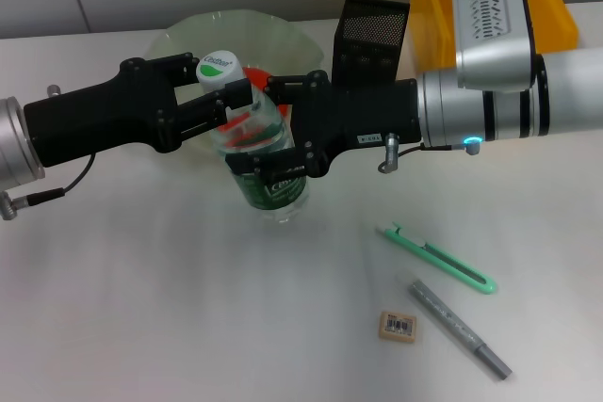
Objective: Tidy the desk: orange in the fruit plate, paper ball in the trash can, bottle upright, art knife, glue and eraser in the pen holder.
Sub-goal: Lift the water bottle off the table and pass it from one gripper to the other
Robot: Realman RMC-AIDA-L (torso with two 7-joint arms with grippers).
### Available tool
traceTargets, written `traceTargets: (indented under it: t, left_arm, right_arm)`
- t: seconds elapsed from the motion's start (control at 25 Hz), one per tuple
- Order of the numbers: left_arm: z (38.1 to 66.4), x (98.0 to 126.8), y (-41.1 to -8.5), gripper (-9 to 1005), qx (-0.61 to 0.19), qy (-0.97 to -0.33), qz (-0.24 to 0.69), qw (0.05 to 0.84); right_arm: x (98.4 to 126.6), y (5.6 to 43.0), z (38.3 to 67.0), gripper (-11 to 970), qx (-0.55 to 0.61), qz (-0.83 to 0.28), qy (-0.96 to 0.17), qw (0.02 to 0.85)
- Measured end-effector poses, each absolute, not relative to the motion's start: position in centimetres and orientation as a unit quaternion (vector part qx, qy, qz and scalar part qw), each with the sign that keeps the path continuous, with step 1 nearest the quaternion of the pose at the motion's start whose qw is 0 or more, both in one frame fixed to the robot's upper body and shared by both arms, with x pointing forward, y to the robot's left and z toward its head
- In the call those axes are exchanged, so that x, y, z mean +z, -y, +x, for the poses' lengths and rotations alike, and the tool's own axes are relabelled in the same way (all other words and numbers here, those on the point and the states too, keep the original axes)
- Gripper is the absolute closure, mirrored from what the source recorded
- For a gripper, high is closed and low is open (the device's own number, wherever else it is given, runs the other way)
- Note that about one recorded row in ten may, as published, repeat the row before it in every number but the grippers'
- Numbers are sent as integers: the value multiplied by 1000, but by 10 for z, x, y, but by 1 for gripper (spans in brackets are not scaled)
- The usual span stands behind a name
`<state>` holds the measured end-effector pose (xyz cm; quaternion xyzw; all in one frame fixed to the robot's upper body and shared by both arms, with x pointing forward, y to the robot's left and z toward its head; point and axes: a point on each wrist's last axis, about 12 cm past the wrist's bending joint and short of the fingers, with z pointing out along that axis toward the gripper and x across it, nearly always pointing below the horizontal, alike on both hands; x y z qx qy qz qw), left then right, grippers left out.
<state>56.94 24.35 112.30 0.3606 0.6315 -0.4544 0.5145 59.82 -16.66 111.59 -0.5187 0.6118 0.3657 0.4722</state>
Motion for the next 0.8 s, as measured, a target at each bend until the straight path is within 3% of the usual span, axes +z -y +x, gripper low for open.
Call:
traceTargets:
  t: [0.8]
  left_arm:
    - [569,1120,-245,546,-447,-640,365,507]
  right_arm:
    - [1117,167,599,192,366,-512,-611,480]
